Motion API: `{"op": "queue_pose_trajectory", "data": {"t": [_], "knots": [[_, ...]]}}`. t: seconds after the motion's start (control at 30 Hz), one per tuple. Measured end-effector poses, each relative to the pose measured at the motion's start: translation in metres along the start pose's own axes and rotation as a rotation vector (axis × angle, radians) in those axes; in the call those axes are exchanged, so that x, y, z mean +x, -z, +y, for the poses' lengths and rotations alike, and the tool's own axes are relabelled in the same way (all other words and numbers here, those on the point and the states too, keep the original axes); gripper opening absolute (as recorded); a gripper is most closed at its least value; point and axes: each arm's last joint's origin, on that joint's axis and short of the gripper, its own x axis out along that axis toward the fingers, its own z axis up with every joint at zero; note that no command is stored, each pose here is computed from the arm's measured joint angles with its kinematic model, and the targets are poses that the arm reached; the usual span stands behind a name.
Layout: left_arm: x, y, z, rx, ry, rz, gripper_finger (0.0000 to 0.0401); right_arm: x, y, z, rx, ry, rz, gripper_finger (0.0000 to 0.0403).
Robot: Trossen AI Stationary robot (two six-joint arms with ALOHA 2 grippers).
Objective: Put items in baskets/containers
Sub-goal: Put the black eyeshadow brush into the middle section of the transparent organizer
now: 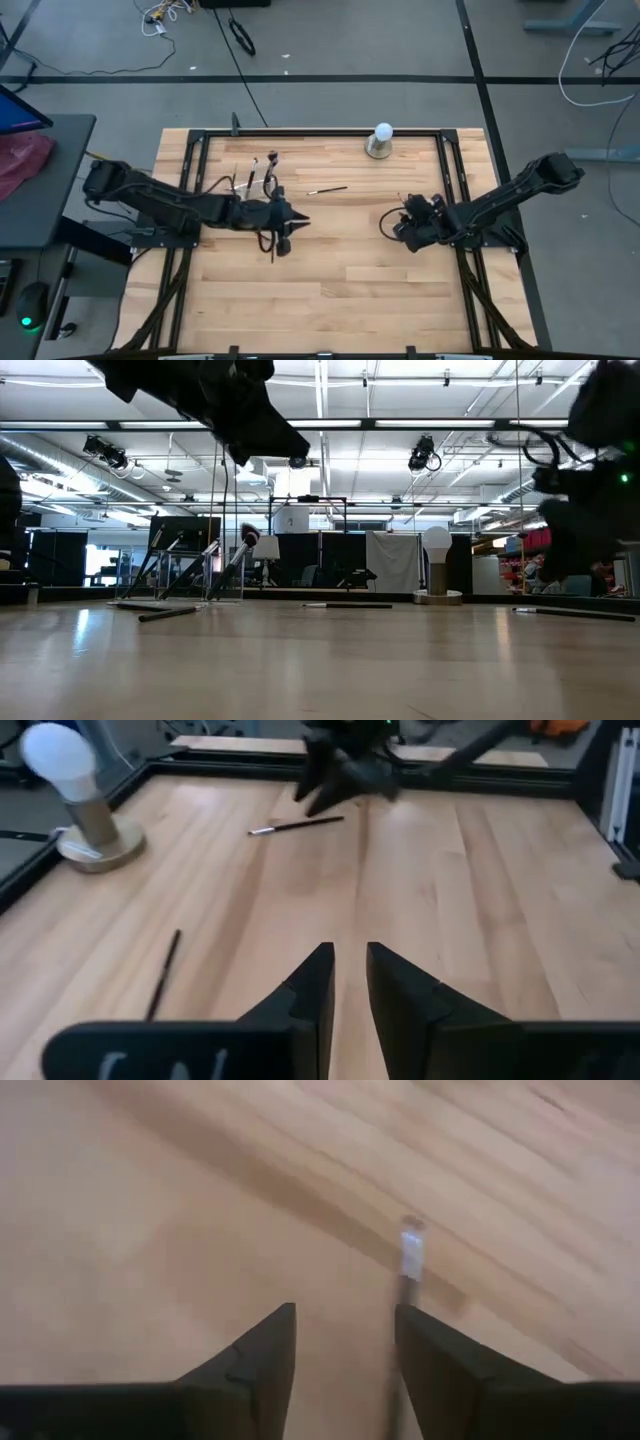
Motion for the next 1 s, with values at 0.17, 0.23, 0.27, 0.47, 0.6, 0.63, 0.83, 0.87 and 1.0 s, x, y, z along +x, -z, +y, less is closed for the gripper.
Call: {"op": "queue_pose_trajectory", "data": {"t": [0.17,0.23,0.27,0.47,0.6,0.63,0.83,0.87,1.0], "knots": [[0.012,0.012,-0.010,0.016,0.018,0.035,0.0067,0.024,0.019,-0.025,0.162,0.109,-0.053,0.0171],[0.015,0.014,-0.013,0.018,0.024,0.034,0.0067,0.032,0.026,-0.031,0.183,0.103,-0.072,0.0170],[0.016,0.016,-0.014,0.021,0.025,0.042,0.0067,0.037,0.029,-0.033,0.181,0.090,-0.079,0.0169],[0.020,0.018,-0.015,0.018,0.027,0.036,0.0067,0.057,0.043,-0.041,0.185,-0.036,-0.186,0.0159],[0.020,0.016,-0.015,0.012,0.030,0.020,0.0067,0.059,0.045,-0.043,0.168,-0.070,-0.214,0.0135],[0.020,0.015,-0.016,0.010,0.032,0.013,0.0067,0.059,0.045,-0.043,0.162,-0.068,-0.214,0.0126],[0.020,0.015,-0.015,0.010,0.031,0.013,0.0067,0.062,0.047,-0.042,0.106,-0.047,-0.203,0.0055],[0.020,0.015,-0.015,0.010,0.031,0.014,0.0067,0.062,0.048,-0.042,0.097,-0.043,-0.201,0.0043],[0.020,0.015,-0.015,0.010,0.031,0.014,0.0067,0.063,0.047,-0.040,0.047,-0.028,-0.195,0.0010]]}}
